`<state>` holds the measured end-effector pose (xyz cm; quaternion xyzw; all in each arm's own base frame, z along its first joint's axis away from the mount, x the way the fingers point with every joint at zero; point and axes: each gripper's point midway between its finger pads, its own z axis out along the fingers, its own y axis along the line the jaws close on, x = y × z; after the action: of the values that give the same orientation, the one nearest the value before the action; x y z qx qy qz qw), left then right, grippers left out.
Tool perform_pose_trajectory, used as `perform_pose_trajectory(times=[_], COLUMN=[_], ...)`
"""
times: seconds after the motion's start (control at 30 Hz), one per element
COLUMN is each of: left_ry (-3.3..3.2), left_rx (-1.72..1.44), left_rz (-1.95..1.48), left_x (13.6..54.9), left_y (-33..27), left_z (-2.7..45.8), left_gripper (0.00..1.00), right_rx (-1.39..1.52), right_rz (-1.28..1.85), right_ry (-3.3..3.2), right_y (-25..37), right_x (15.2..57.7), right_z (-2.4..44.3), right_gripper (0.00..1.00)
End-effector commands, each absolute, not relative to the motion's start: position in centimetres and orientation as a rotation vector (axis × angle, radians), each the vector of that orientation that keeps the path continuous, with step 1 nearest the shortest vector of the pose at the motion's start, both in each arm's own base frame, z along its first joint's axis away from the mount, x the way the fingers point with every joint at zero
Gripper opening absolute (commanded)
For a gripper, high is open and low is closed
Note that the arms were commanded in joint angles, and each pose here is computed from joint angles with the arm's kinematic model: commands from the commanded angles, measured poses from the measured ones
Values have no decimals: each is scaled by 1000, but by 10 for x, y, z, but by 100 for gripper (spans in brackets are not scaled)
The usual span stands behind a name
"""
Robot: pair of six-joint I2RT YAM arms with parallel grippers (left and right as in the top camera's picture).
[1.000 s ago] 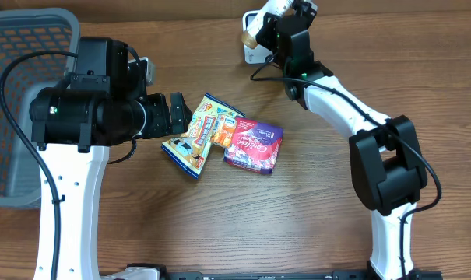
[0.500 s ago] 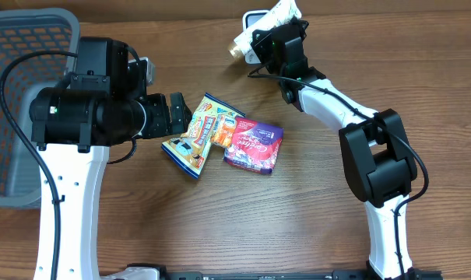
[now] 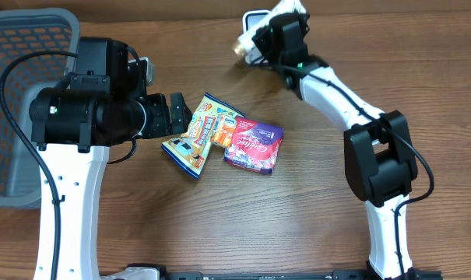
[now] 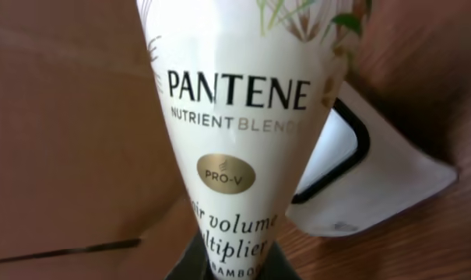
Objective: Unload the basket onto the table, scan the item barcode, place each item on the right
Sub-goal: 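Hold the tube against the scanner face with the right gripper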
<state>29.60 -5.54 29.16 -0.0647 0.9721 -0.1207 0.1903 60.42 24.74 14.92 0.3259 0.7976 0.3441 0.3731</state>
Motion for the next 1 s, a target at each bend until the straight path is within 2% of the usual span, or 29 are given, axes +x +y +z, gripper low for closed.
perform_pose_trajectory(times=[0.0, 0.1, 0.27, 0.47, 0.97], left_ry=[2728, 2728, 2728, 2728, 2728], left_rx=[-171, -171, -171, -171, -171], left_rz=[-324, -324, -324, -324, -324], left_x=[297, 297, 297, 297, 297], left_y=[-54, -54, -54, -54, -54], left_z=[292, 292, 292, 292, 292], left_gripper=[100, 100, 100, 100, 100], right_rx=[596, 547, 563, 538, 662], right_rz=[763, 696, 644, 690, 807], right_ry=[1928, 1939, 2008, 2052, 2106], right_y=[229, 218, 202, 219, 240], right_x=[627, 630, 631, 632, 620], right_z=[231, 239, 216, 192, 177], right_gripper=[4, 4, 4, 4, 4])
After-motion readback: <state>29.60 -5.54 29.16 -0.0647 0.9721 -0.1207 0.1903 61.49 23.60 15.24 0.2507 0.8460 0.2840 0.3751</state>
